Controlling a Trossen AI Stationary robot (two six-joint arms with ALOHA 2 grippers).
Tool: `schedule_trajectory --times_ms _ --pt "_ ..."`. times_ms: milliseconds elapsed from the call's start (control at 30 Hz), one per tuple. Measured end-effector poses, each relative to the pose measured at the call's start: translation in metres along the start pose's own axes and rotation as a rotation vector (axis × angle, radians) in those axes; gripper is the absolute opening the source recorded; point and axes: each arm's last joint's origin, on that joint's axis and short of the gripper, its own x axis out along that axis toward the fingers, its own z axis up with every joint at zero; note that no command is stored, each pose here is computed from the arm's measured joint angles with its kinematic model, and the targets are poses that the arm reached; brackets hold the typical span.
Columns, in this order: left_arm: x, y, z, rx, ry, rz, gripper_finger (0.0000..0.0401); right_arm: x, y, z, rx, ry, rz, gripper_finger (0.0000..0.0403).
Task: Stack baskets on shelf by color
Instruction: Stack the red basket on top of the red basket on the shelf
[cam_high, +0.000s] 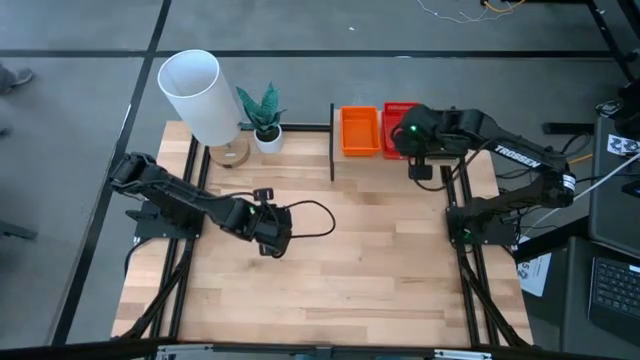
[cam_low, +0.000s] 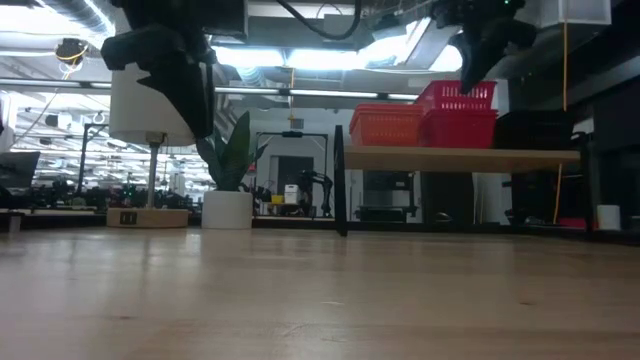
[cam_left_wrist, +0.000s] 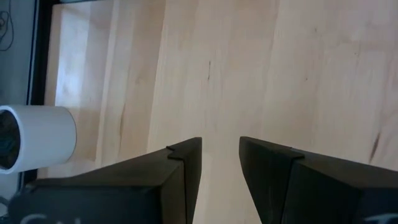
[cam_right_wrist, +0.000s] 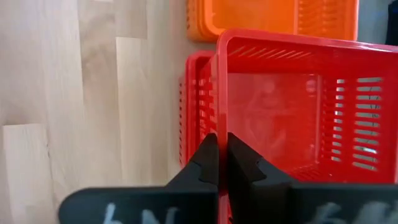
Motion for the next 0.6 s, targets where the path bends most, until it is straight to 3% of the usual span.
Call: schedule_trajectory --times_ms 133,600 --pt "0.0017 0.0028 0.0007 -0.01 0.006 0.002 0.0101 0.0004 -0.0001 0.0003 0.004 0.001 -0.001 0.0008" --pt "0.0023 0.0036 0.0009 -0.013 0.009 0.0 0.0101 0.0005 -0.0007 0.0005 0.009 0.001 -0.012 0.0109"
